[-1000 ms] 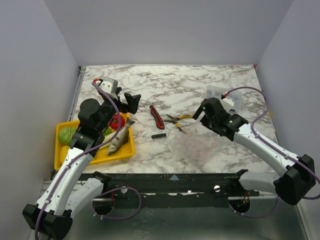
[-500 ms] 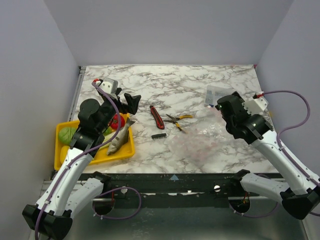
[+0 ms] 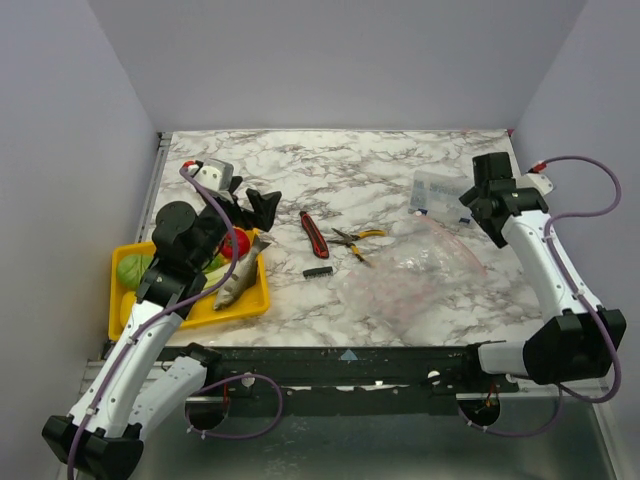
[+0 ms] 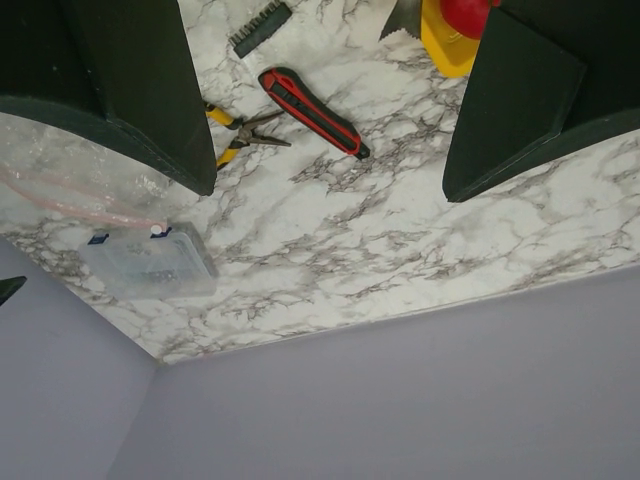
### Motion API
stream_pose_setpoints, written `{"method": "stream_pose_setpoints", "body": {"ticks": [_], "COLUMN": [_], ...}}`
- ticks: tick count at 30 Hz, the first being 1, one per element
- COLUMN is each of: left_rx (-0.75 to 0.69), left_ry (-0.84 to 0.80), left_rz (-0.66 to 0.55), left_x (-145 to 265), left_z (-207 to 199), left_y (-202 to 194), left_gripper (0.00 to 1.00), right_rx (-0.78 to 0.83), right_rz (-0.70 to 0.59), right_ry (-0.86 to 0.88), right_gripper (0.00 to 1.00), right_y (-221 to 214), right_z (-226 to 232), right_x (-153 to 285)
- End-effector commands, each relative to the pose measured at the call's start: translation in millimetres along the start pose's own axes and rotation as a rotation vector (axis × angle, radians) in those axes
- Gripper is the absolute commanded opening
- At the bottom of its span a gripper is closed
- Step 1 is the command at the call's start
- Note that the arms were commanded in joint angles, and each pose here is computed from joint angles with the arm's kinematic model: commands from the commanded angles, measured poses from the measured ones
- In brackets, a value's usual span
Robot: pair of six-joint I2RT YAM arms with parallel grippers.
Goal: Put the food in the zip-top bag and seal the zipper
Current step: Pick up the zipper food storage bag at the center of the board.
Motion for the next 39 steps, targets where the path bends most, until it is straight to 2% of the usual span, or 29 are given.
{"method": "stream_pose_setpoints", "body": {"ticks": [1,4,10,15,20,24,27,30,34,37,39], "left_rx": [0.010,0.011,0.009,0.006,0.006,0.007,0.009,0.012,0.020,0.022,0.024], "left_ry": [-0.026,-0.033,-0.047,-0.069,-0.084,-0.084,-0.089,-0.091,-0.105,-0.104,-0.102], "left_rz": [0.000,0.004,0.015,0.027,0.034,0.036,0.034,0.041,0.045,0.045,0.047], "left_x": [0.2,-0.3,-2.1,-4.7,-6.3,-6.4,-6.4,-7.9,-8.5,-8.8,-9.5], "left_z": [-4.4,-5.9,-9.8,-15.2,-18.3,-18.5,-19.1,-19.6,-21.5,-21.5,-21.2], "left_y": [-2.2,-3.2,-6.3,-9.1,-11.1,-11.8,-11.6,-13.9,-13.7,-14.5,-14.7], "left_gripper": [0.99,0.99,0.99,0.99,0.99,0.99,0.99,0.99,0.98,0.99,0.99], "right_rx": [0.307,0.421,0.446,0.451,0.450,0.457,0.454,0.451,0.435,0.423,0.411], "right_rz": [0.066,0.033,0.365,0.486,0.566,0.640,0.666,0.679,0.709,0.731,0.740], "right_ry": [0.214,0.366,0.461,0.583,0.627,0.649,0.669,0.664,0.667,0.677,0.675], "right_gripper": [1.00,1.00,0.96,0.93,0.89,0.82,0.75,0.63,0.51,0.33,0.27], "right_y": [-1.5,-8.7,-40.2,-65.8,-83.8,-97.3,-101.9,-102.7,-103.7,-102.4,-99.9], "right_z": [35.9,46.3,48.1,44.3,35.9,30.8,29.3,27.3,25.8,26.6,26.9], "right_x": [-14.0,-29.9,-76.2,-82.0,-85.3,-87.0,-84.5,-82.0,-76.6,-69.1,-63.1]}}
Point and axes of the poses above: each gripper's point midway between its finger pads, its own x axis back along the fingers, its own z axis along the line the jaws close on, y = z × x, the point moved 5 cm from there along x, back along the fingers, and after that the axes turned 4 degrees about -x, right-handed, at the moved point
